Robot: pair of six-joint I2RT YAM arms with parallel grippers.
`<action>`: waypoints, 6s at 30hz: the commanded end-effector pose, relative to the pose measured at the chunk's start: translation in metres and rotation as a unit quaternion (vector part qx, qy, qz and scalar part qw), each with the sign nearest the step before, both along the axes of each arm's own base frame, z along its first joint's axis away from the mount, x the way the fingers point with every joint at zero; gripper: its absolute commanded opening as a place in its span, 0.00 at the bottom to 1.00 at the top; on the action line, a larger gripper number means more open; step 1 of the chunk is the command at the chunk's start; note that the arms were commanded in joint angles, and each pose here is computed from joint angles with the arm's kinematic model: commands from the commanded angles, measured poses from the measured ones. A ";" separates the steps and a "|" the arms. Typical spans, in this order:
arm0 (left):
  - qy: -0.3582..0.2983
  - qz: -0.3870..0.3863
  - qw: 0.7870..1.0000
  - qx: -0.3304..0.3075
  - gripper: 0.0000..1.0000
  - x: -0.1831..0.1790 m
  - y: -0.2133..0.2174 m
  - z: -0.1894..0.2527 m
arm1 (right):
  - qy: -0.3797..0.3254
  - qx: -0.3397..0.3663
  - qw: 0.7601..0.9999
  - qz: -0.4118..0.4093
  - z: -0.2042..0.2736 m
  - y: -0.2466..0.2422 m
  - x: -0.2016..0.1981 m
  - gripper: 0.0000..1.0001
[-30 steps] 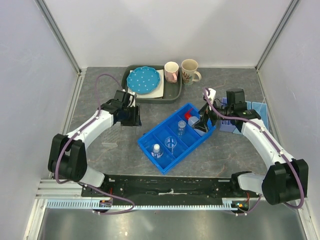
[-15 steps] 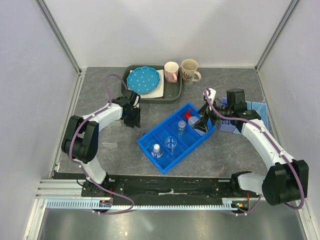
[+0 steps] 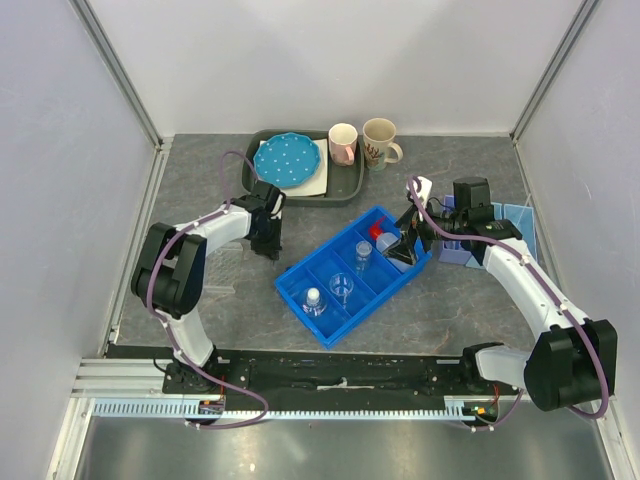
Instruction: Organize the chemistry lab equipment
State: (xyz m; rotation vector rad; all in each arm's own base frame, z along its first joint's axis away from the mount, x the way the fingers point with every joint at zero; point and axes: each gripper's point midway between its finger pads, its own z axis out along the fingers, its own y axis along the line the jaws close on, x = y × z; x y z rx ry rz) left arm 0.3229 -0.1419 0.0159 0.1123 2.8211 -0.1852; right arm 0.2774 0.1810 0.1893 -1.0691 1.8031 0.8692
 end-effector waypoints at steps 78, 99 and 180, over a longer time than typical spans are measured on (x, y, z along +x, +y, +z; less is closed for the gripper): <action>-0.322 -0.118 0.827 -0.445 0.75 -0.055 -0.216 0.277 | 0.120 0.169 0.975 0.084 0.030 0.065 -0.039 0.10; -0.142 -0.195 0.875 -0.420 0.56 -0.059 -0.223 0.255 | 0.089 0.143 0.979 0.111 0.027 0.067 -0.050 0.09; -0.343 0.284 0.893 0.061 0.10 0.031 0.150 0.114 | 0.003 0.072 0.993 0.099 0.019 0.044 -0.039 0.98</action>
